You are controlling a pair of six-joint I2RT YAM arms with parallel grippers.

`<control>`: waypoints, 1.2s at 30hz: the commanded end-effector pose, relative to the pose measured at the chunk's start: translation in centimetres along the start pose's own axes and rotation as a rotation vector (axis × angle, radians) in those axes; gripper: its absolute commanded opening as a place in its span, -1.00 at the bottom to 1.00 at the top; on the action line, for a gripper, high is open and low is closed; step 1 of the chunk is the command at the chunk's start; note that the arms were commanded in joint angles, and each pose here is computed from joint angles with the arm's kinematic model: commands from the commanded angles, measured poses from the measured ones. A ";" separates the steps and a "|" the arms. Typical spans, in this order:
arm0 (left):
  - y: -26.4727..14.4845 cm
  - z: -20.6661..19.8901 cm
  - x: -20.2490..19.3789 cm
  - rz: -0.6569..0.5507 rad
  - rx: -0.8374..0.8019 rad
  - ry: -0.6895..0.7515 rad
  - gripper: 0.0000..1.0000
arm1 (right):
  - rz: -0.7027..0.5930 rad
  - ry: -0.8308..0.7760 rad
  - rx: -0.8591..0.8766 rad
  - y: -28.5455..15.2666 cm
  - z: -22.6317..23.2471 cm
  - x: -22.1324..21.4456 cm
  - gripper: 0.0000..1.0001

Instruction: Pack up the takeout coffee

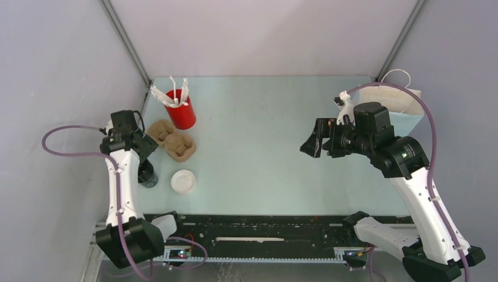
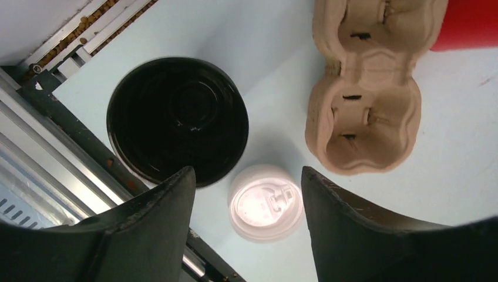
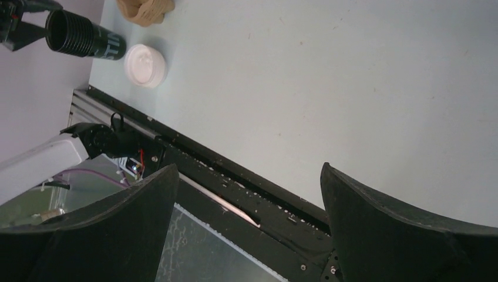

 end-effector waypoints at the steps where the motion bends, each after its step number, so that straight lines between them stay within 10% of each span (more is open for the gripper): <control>1: 1.0 0.1 1.3 -0.036 -0.018 -0.010 0.40 | 0.019 -0.042 0.044 0.1 0.2 -0.1 0.99; 15: 1.9 0.9 0.3 0.022 0.046 0.079 -0.24 | 0.094 -0.248 0.021 2.5 0.2 -0.4 0.99; 36: 3.8 0.4 0.9 0.062 0.051 0.103 -0.50 | 0.129 -0.259 0.028 3.9 0.5 -0.7 0.99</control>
Point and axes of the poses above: each gripper's point midway between its finger pads, its own y axis out along the fingers, its own z axis along the line the jaws close on, x = y × z, the point moved 10 cm from there along -y, back along the fingers, and after that the axes turned 6 degrees about y, right-handed, at the moved point
